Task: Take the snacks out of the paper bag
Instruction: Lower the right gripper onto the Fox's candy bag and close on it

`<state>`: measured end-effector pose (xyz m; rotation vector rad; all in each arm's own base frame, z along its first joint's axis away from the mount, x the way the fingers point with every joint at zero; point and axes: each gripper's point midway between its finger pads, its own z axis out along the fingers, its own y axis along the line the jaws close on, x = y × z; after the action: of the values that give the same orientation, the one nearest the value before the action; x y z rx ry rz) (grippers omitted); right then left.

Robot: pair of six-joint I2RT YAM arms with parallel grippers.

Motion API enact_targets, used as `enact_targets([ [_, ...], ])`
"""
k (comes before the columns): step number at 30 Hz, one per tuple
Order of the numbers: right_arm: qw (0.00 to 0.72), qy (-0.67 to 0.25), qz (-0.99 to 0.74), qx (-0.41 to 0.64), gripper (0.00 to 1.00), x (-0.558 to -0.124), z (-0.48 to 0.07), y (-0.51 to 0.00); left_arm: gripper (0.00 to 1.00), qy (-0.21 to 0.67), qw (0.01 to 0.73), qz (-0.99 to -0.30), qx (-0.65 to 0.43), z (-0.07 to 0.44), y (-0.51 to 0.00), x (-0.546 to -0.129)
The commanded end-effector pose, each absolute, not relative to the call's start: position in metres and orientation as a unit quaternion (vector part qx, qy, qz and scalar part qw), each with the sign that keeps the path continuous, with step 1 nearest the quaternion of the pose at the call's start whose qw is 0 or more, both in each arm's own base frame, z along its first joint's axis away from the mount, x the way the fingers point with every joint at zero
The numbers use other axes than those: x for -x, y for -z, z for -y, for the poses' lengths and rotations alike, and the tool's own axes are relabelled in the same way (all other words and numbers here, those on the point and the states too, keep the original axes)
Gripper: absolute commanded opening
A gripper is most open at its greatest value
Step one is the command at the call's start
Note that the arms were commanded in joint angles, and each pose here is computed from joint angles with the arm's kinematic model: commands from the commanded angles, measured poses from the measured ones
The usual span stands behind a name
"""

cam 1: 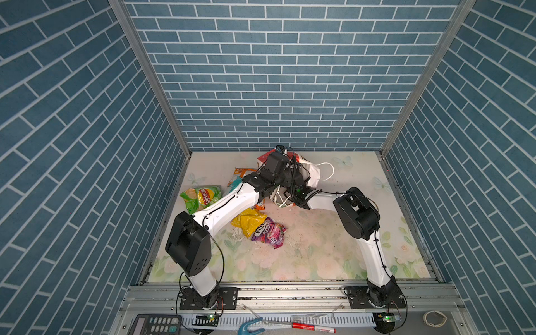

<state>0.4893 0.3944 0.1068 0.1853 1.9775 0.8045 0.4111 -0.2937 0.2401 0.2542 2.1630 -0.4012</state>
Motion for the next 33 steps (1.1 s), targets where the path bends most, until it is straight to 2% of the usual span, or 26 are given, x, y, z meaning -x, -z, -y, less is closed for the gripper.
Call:
enact_targets([
  [1,0.389,-0.257,-0.879,-0.098,0.24,-0.473,-0.378,-0.022,0.00,0.278,0.399,-0.847,-0.214,0.371,-0.252,-0.352],
  [4,0.395,-0.269,-0.874,-0.083,0.00,-0.475,-0.381,-0.028,0.00,0.275,0.397,-0.849,-0.215,0.372,-0.250,-0.352],
  [16,0.477,-0.305,-0.824,-0.025,0.00,-0.455,-0.364,-0.122,0.00,0.217,0.419,-0.864,-0.177,0.352,-0.251,-0.372],
  [33,0.530,-0.301,-0.792,-0.036,0.00,-0.424,-0.322,-0.179,0.00,0.152,0.428,-0.882,-0.126,0.332,-0.246,-0.405],
])
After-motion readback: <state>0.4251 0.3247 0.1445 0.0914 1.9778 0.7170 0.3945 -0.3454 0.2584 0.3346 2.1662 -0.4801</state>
